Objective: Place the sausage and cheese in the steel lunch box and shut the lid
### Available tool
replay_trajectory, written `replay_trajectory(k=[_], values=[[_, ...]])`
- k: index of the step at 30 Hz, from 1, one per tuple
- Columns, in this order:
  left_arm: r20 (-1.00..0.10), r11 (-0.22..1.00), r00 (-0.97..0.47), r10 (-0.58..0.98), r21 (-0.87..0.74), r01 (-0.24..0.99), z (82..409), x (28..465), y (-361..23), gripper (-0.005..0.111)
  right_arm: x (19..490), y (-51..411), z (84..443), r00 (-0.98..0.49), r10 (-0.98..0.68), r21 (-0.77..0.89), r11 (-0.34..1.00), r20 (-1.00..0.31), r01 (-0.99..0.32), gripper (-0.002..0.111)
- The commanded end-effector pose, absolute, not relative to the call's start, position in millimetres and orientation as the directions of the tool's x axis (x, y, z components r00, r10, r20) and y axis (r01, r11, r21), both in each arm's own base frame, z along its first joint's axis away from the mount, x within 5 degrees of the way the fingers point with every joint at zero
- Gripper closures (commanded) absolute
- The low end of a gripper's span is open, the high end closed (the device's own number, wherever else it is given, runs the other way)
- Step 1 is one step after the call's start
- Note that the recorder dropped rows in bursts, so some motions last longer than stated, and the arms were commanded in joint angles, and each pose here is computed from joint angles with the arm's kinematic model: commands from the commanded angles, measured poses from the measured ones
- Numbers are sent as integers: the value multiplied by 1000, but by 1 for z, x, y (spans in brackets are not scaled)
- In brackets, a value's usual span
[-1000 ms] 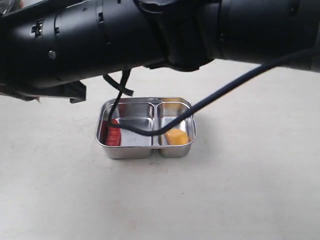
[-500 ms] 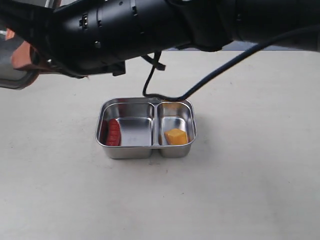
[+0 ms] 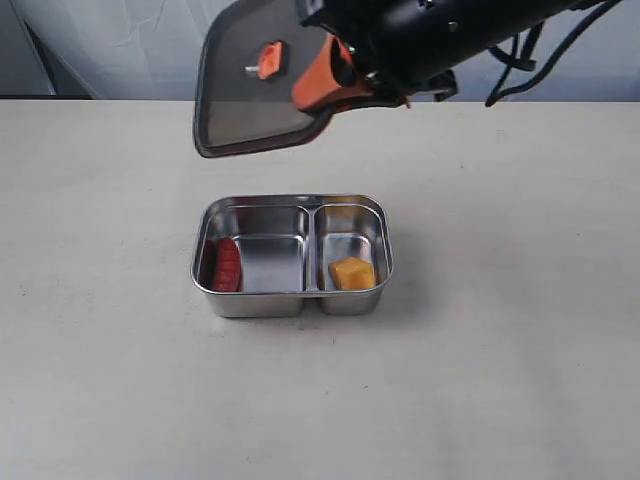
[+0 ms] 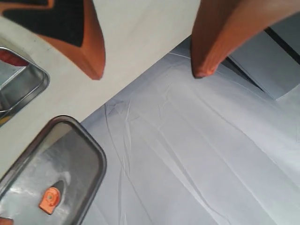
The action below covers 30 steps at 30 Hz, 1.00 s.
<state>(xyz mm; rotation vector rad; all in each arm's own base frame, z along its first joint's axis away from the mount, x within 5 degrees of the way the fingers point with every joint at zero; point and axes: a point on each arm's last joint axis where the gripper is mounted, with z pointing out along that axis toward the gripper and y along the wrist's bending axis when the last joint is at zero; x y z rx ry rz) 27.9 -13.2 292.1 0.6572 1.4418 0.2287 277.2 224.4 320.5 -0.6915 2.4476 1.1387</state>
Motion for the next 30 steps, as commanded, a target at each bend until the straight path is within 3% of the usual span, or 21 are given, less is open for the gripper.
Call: replay_trajectory(k=[1, 3, 9, 18, 30], values=[[-858, 823, 154, 489, 513, 244, 293, 26, -14, 54, 299, 192, 300, -851, -318, 598, 608, -419, -522, 109], [-858, 823, 154, 489, 513, 244, 293, 26, -14, 54, 306, 182, 298, -860, -305, 631, 586, -409, -508, 109], [-867, 832, 150, 474, 497, 247, 293, 26, -14, 54, 327, 177, 290, -876, -219, 808, 339, -430, -482, 109], [-864, 823, 173, 473, 503, 264, 294, 24, -14, 56, 314, 179, 200, -925, -300, 863, 374, -234, -340, 109], [-862, 820, 174, 476, 507, 267, 294, 24, -14, 56, 303, 186, 209, -918, -291, 873, 328, -270, -360, 109]])
